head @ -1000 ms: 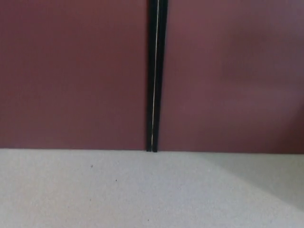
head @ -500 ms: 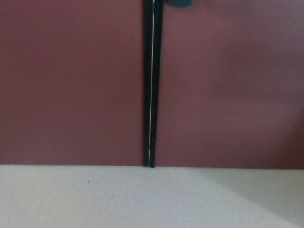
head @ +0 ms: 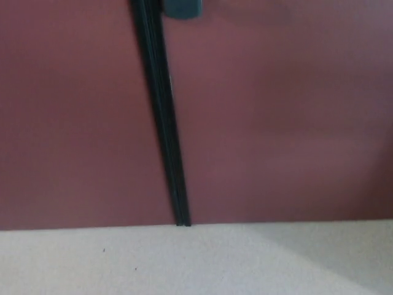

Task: The robot walks towards the door handle and put its right hand on it and twist the handle

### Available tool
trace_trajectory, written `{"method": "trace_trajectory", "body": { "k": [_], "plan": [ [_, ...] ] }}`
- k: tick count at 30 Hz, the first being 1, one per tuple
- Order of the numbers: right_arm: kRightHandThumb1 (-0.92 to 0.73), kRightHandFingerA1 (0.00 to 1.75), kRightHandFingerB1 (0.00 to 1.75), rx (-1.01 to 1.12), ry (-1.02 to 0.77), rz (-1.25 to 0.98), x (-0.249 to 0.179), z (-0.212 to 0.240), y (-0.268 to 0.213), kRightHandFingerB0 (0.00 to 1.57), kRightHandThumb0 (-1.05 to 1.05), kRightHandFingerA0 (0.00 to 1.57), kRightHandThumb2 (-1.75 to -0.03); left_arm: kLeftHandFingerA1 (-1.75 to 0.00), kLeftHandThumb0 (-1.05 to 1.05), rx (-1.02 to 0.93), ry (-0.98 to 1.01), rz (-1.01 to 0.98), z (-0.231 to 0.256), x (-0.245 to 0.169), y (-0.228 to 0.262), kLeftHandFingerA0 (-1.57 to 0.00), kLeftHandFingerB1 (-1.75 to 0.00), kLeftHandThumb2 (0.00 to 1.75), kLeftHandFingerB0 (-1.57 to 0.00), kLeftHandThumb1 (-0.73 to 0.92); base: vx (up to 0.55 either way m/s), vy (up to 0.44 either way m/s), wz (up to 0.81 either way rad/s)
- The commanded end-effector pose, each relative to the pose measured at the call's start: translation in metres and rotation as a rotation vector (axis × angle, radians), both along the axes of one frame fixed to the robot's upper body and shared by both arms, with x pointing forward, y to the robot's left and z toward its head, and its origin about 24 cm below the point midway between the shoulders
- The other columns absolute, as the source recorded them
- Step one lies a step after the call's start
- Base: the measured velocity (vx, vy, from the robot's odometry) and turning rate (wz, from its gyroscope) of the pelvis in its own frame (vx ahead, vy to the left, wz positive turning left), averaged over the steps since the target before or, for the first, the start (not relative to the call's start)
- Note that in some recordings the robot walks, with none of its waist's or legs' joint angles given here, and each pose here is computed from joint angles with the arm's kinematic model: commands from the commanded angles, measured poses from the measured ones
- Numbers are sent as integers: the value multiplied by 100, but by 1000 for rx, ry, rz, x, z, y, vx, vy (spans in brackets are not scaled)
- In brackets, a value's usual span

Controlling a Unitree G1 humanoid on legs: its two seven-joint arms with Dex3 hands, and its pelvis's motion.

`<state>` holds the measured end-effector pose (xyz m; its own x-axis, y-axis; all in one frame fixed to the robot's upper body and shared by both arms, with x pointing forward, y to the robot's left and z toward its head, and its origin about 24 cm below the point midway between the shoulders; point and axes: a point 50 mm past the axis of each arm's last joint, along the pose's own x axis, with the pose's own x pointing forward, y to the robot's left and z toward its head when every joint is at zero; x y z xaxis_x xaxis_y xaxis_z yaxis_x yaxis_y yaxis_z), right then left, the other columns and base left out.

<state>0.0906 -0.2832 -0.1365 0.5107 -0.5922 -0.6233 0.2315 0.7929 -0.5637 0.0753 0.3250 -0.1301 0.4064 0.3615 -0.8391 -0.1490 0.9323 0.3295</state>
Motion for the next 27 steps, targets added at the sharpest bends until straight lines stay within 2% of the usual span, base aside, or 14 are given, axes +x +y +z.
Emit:
{"method": "trace_trajectory", "body": {
  "k": [1, 3, 4, 12, 13, 14, 27],
  "plan": [
    [-53, 59, 52, 18, 9, -6, -4, -2, 2, 66, -25, 79, -64, -49, -19, 22, 10, -27, 2, -4, 4, -70, -40, 58, -51, 60, 203, 0, -5],
    [-53, 59, 52, 16, 17, -1, -4, -2, 2, 66, -25, 79, -65, -49, -19, 21, 9, -22, 2, -4, 4, -70, -40, 58, -51, 60, 209, 9, -9],
    [-57, 54, 47, 18, 24, 3, -4, -2, 2, 67, -19, 81, -57, -49, -19, 18, 9, -19, 2, -2, 4, -70, -40, 58, -51, 60, 214, 20, 2],
    [-57, 52, 46, 18, 32, 0, -5, -3, 2, 67, -19, 79, -56, -51, -19, 27, 7, -35, 3, 1, 5, -72, -40, 58, -53, 60, 318, 182, 1],
    [-57, 52, 46, 19, 32, 0, -5, -3, 2, 67, -19, 78, -56, -60, -29, 27, 7, -32, 3, 2, 5, -67, -49, 73, -46, 50, 255, 131, 7],
    [-57, 51, 46, 21, 31, -2, -5, -3, 2, 68, -19, 78, -57, -51, -19, 30, 7, -34, 3, 3, 5, -72, -40, 58, -52, 60, 121, 127, 15],
    [-57, 53, 47, 32, 14, 3, -1, -2, 3, 67, -19, 79, -56, -51, -21, 29, 10, -34, 3, 2, 5, -72, -41, 59, -53, 60, 254, 23, -3]
  ]
}}
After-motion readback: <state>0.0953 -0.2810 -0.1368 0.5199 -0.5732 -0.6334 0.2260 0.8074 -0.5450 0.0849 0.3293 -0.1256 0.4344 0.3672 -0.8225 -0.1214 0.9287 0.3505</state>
